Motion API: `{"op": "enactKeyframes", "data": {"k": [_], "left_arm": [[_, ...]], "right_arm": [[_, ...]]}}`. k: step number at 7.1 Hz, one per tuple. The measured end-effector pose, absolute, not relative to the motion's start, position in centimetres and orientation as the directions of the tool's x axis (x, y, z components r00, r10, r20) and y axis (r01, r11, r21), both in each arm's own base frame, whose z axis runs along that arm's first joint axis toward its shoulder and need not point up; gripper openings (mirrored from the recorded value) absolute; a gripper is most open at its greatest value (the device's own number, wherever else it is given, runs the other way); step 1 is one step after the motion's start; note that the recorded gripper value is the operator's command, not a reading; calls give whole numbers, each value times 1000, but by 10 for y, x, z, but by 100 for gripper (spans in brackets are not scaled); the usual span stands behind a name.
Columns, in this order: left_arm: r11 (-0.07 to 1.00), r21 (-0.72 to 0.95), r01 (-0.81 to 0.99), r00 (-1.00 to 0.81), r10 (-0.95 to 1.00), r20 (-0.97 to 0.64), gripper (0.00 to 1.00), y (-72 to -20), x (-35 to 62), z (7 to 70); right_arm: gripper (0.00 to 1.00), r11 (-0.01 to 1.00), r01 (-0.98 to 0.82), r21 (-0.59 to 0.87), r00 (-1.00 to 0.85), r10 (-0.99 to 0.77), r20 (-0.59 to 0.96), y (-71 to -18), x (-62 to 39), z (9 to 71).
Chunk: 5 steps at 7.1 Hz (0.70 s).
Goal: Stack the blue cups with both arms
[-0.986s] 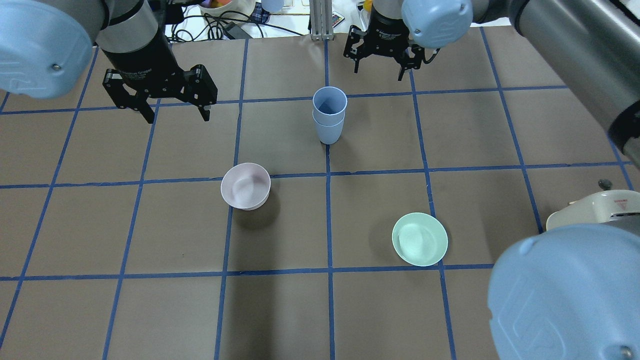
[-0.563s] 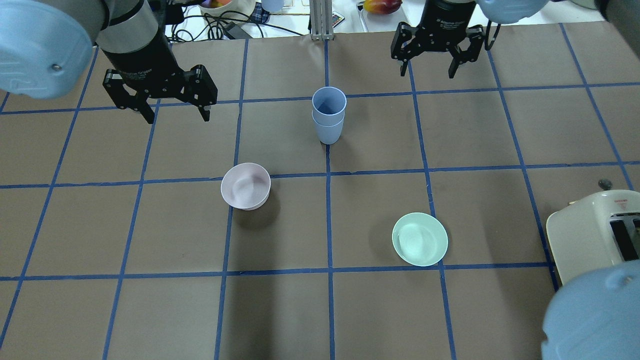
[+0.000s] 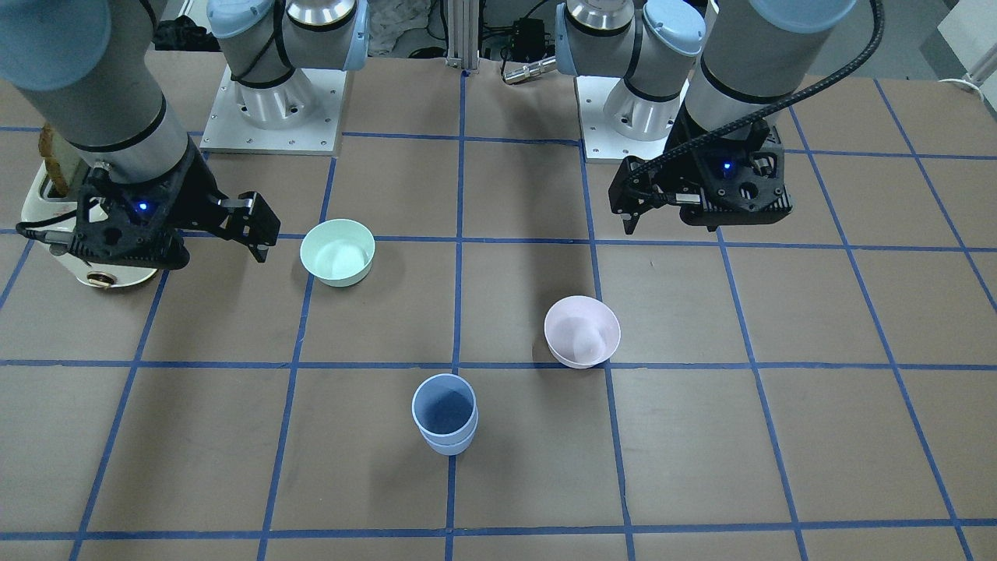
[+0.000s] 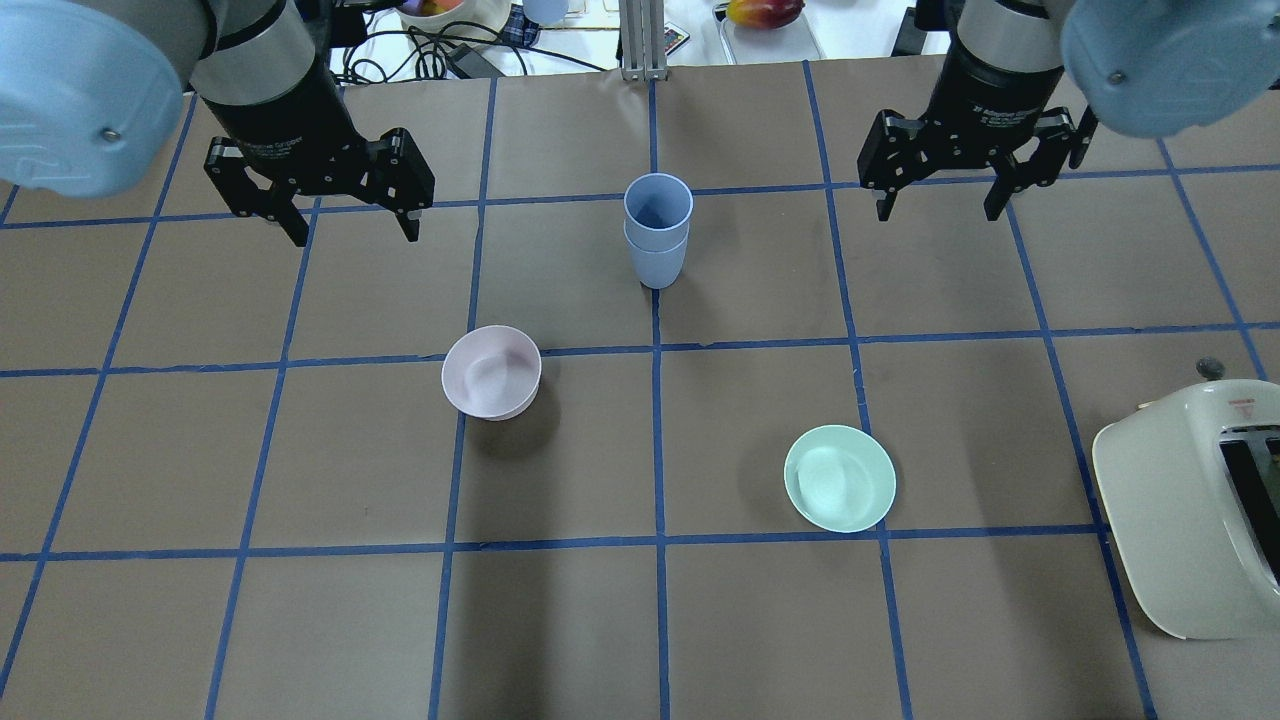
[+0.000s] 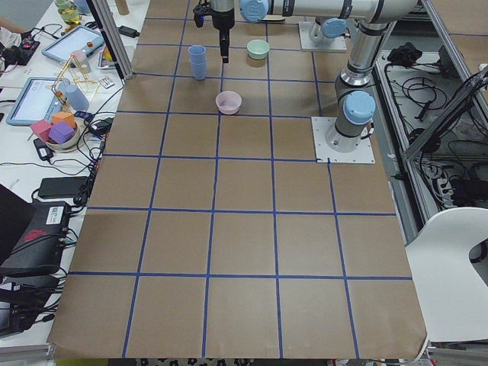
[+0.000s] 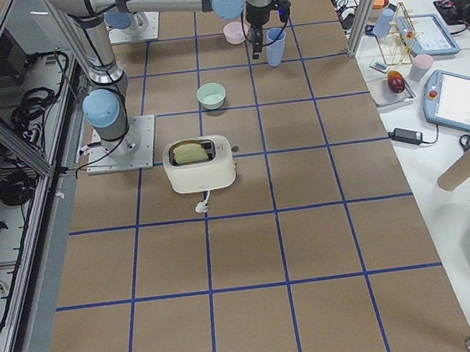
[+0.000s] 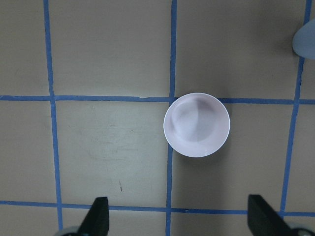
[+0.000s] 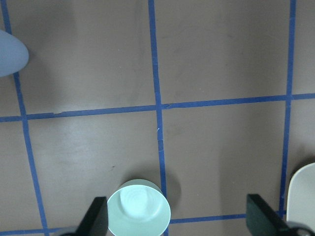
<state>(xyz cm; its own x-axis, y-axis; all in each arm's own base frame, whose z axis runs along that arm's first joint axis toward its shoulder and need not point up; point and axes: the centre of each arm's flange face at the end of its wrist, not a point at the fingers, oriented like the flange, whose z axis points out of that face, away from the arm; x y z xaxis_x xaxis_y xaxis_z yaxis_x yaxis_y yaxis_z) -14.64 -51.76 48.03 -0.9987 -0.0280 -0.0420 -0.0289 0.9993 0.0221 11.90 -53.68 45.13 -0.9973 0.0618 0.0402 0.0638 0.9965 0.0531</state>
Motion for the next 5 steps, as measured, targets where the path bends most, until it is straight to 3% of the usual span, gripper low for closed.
{"op": "enactKeyframes", "data": {"k": [5], "left_arm": [[1000,3,4,-1000,4,17,100,-527,-150,475]], "right_arm": [[100,995,73,69,-997,74,-11,-523,127,457]]}}
